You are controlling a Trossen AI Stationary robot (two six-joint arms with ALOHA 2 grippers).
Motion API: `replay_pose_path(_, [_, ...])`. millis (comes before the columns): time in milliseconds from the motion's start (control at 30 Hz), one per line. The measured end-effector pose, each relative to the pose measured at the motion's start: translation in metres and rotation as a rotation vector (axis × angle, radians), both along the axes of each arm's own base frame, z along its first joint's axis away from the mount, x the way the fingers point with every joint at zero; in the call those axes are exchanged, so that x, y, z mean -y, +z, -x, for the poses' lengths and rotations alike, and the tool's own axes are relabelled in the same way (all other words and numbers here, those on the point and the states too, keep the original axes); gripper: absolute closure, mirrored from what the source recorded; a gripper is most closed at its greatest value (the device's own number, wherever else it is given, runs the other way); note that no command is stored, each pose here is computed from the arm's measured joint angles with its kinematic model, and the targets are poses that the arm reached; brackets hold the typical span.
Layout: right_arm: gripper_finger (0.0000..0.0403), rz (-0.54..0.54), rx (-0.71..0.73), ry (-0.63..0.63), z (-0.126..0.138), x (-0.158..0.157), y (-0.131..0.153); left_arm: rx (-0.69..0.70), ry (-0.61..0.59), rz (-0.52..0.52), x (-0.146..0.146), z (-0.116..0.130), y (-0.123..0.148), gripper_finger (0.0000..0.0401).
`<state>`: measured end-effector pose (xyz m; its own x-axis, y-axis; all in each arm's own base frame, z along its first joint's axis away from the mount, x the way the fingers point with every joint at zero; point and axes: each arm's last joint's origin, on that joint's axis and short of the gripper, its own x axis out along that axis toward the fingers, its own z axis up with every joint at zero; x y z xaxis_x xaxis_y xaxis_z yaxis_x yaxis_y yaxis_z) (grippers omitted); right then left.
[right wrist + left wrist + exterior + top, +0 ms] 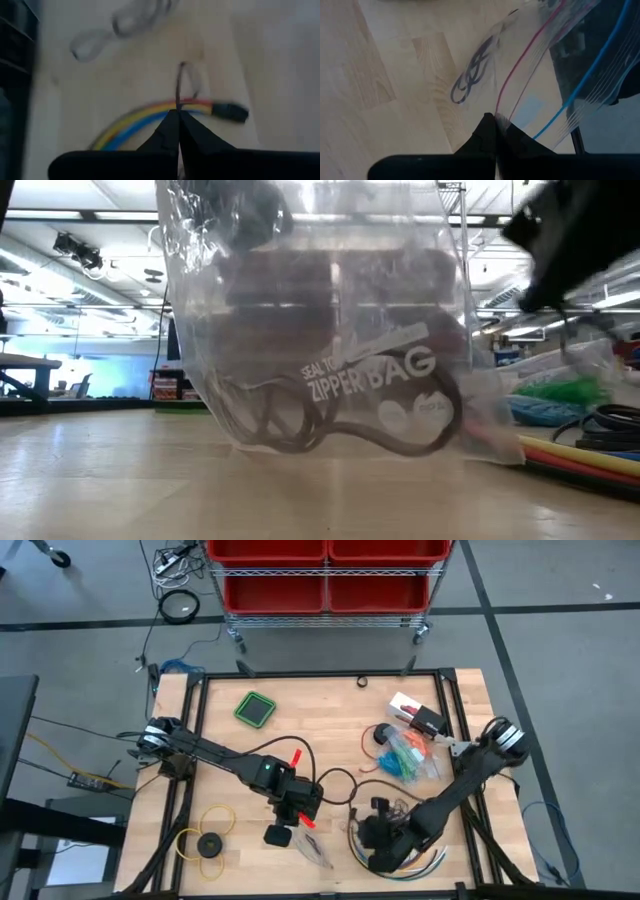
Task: Sort rubber bands
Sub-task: Put the black rubber band into the transparent zip bag
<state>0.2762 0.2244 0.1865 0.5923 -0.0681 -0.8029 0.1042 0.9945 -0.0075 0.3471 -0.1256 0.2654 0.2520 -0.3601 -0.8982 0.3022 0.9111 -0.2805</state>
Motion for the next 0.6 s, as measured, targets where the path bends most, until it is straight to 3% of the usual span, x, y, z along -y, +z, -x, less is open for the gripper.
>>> replay_pose_path(200, [0.0403,-0.052,0.278,0.060,-0.004,0.000,0.052,0.006,0.007,-0.016,0.000,0.000,0.000,0.0400])
replay_pose_path(433, [0.0403,-0.021,0.558,0.199,-0.023,-0.011,0.106,0.008,0.011,-0.024,-0.001,0.000,0.000,0.0400])
replay_pose_path(600, [0.0403,0.028,0.638,0.256,-0.041,-0.013,0.118,0.013,0.011,-0.022,-0.001,-0.001,0.000,0.0400])
